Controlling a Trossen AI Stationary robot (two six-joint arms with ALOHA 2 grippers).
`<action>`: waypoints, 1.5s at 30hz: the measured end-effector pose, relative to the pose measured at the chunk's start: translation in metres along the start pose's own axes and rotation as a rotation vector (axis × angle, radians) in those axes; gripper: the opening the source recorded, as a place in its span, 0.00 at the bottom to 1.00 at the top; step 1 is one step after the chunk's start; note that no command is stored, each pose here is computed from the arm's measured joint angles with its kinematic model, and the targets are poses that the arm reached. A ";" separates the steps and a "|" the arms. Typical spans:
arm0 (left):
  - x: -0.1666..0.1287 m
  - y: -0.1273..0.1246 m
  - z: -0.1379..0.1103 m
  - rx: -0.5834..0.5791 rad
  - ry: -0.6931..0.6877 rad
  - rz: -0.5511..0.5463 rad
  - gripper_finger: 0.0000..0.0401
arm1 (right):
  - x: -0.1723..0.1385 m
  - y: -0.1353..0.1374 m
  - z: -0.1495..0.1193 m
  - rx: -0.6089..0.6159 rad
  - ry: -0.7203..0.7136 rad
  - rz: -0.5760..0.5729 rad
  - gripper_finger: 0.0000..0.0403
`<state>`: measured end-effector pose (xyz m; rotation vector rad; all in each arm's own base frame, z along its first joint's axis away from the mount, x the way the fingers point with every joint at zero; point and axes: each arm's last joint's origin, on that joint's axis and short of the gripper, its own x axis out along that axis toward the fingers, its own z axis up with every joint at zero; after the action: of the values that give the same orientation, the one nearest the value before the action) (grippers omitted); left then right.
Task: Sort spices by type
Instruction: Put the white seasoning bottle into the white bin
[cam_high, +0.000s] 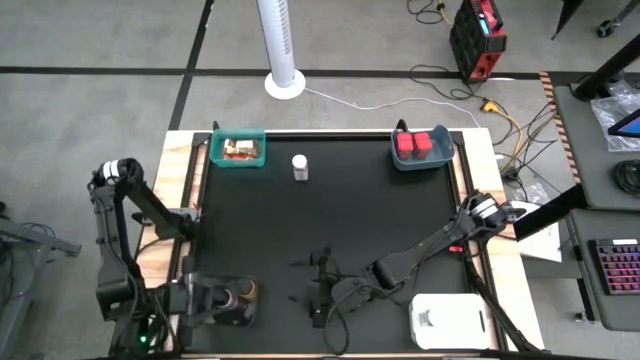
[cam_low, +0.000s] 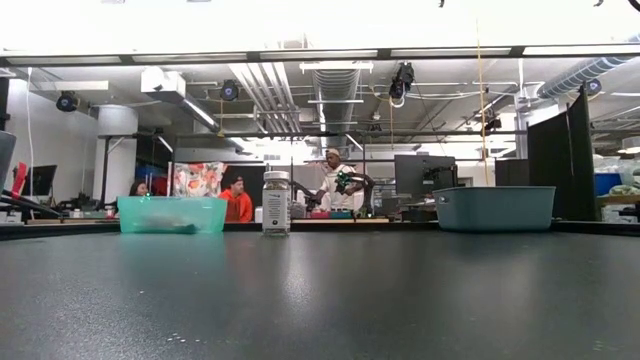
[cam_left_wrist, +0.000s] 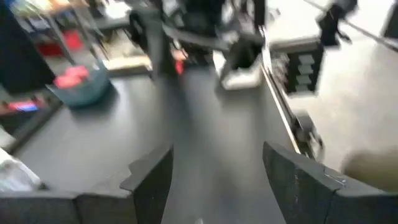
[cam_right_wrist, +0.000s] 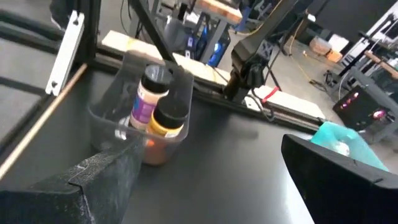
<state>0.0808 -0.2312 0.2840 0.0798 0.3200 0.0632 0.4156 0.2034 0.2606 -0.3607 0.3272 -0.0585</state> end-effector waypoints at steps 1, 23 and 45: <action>0.002 0.001 0.007 0.005 -0.024 0.021 0.58 | -0.004 -0.002 0.001 0.000 -0.006 0.000 0.93; 0.136 0.064 0.070 0.262 0.143 0.118 0.42 | -0.078 -0.096 -0.092 0.132 -0.107 -0.155 0.93; 0.205 0.146 0.057 0.022 -0.178 0.105 0.41 | -0.069 -0.105 -0.110 0.277 -0.031 0.049 0.93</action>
<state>0.2855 -0.0747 0.2872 0.1232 0.1385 0.1554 0.3145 0.0761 0.2222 -0.0794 0.2927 -0.0496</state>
